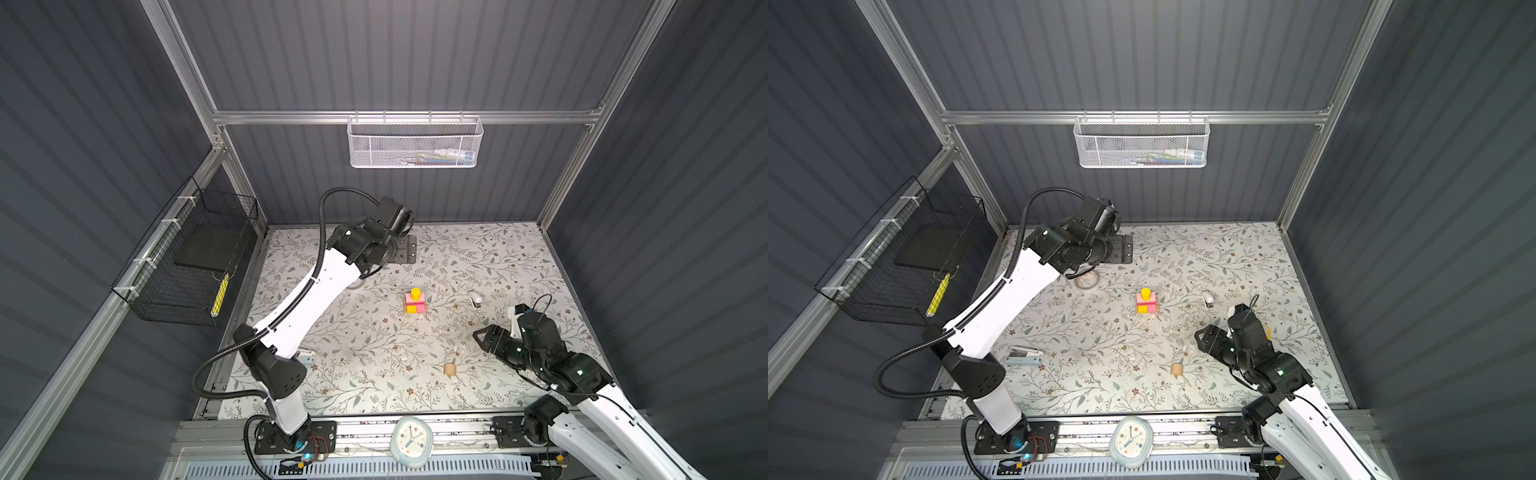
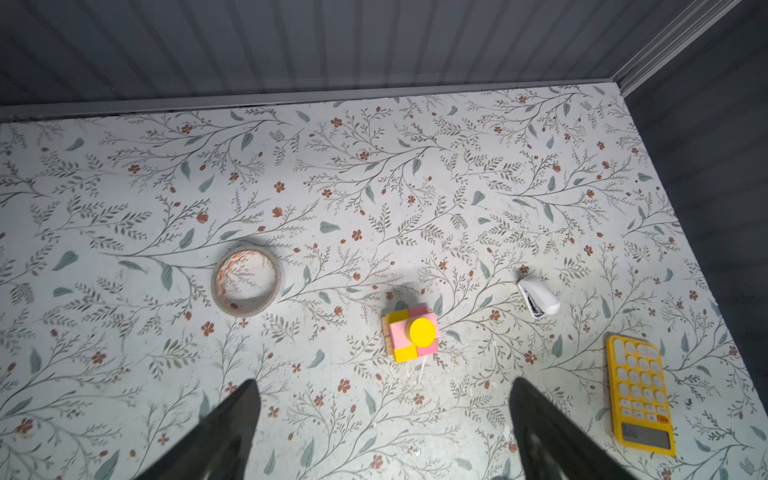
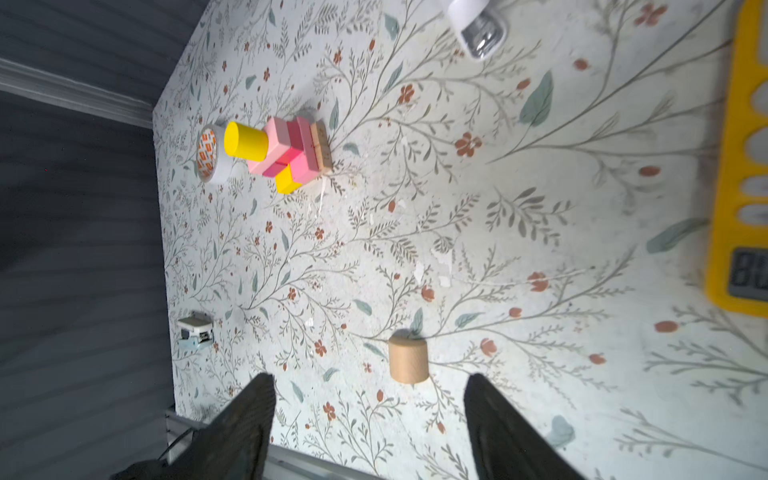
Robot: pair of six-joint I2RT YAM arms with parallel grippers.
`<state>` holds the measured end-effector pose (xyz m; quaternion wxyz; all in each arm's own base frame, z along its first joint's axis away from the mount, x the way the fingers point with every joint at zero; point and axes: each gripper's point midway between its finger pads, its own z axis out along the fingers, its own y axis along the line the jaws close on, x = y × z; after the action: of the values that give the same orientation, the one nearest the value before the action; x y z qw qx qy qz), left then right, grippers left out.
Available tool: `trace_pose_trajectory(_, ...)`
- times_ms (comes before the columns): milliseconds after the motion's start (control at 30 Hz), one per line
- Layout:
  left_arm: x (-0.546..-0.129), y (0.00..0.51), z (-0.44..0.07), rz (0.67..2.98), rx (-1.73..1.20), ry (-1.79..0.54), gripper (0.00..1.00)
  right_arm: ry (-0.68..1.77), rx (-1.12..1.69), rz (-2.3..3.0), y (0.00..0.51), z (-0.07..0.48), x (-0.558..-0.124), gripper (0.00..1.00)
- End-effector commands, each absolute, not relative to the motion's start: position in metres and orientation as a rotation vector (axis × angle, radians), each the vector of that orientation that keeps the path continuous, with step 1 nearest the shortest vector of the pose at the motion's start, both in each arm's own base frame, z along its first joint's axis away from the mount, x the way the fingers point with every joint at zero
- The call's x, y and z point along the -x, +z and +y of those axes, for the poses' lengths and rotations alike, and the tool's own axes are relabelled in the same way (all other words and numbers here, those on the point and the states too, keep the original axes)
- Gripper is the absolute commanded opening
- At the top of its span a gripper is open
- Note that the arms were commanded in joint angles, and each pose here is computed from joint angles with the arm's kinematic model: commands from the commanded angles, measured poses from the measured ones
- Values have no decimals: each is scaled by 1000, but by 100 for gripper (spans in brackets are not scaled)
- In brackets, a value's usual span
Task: Build the wood block tower
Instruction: 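Raise the left gripper off the stack while the right gripper nears the wood cylinder, then lower the right gripper around the natural-wood cylinder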
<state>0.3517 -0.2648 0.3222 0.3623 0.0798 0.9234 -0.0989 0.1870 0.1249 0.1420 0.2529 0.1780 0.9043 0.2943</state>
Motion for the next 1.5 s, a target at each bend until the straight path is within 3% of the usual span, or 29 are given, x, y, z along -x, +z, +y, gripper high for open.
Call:
trace_pose_trajectory(0,-349,318,-251,2353,-182,-224,94,850,-516,2519,127,140,-176,68)
trace_pose_trajectory(300,-326,301,-226,2375,-160,-199,94,748,-433,2709,91,174,-160,49)
trace_pose_trajectory(467,-320,293,-221,2388,-156,-199,93,710,-432,2761,75,182,-156,28)
trace_pose_trajectory(767,-317,272,-221,2436,-167,-177,93,685,-446,2822,56,188,-149,1)
trace_pose_trajectory(1467,-323,252,-223,2479,-197,-119,93,532,-457,2973,11,196,-137,0)
